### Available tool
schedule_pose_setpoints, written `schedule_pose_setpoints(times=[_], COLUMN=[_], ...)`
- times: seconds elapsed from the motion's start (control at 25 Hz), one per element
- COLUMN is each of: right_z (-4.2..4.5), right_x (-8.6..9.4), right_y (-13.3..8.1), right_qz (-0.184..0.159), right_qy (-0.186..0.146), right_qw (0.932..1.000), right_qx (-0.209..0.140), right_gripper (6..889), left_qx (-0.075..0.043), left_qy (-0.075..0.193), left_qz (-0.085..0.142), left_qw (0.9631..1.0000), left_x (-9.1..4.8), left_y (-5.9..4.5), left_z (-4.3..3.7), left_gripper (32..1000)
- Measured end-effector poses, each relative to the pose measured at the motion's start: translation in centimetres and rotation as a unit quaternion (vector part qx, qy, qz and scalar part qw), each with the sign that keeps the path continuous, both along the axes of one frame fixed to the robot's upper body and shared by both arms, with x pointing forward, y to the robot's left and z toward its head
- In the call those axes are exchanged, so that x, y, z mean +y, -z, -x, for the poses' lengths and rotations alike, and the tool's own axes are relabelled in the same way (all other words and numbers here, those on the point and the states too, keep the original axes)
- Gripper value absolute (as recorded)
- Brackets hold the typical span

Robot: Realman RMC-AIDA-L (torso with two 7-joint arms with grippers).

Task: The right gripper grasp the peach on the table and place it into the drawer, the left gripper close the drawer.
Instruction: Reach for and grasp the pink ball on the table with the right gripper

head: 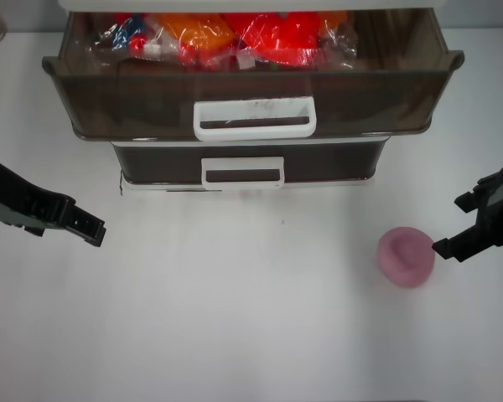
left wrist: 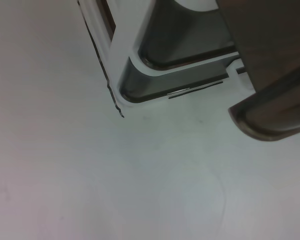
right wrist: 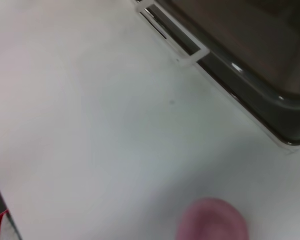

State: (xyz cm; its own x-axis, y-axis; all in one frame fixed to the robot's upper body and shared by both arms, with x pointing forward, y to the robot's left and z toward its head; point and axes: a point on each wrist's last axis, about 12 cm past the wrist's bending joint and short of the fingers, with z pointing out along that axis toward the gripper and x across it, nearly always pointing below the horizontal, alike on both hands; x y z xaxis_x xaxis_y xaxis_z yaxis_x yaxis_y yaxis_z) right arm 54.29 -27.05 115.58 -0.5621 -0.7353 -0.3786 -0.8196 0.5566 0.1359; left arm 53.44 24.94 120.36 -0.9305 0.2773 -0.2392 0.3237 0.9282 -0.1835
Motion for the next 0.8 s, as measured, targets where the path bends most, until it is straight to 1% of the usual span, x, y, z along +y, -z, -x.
schedule_pose_setpoints(times=[0.2, 0.36, 0.52, 0.6, 0.72, 0.8], right_z=[0.03, -0.04, -0.17, -0.21, -0.23, -0.25], right_x=[-0.4, -0.5, -0.1, 0.2, 0.6, 0.8], right_y=[1.3, 2.4, 3.5, 4.0, 4.6, 4.9], right_qz=[0.003, 0.009, 0.016, 0.020, 0.024, 0.025], right_qy=[0.008, 0.008, 0.002, -0.001, -0.005, -0.005], right_qw=[0.9999, 0.9999, 0.9999, 0.9998, 0.9997, 0.9997], right_qx=[-0.009, 0.001, 0.006, 0.007, 0.008, 0.006], right_gripper=[863, 862, 862, 861, 861, 862], left_qx=[-0.001, 0.000, 0.000, 0.002, 0.008, 0.009], left_qy=[0.000, -0.001, -0.001, -0.001, -0.002, -0.002], left_qz=[0.000, 0.000, 0.000, 0.000, 0.001, 0.001], left_qw=[1.0000, 1.0000, 1.0000, 1.0000, 1.0000, 1.0000], left_x=[0.0, 0.0, 0.0, 0.1, 0.1, 0.1], left_y=[0.0, 0.1, 0.1, 0.1, 0.4, 0.4], left_z=[-0.02, 0.01, -0.01, -0.01, -0.03, -0.04], left_gripper=[858, 858, 858, 858, 858, 858])
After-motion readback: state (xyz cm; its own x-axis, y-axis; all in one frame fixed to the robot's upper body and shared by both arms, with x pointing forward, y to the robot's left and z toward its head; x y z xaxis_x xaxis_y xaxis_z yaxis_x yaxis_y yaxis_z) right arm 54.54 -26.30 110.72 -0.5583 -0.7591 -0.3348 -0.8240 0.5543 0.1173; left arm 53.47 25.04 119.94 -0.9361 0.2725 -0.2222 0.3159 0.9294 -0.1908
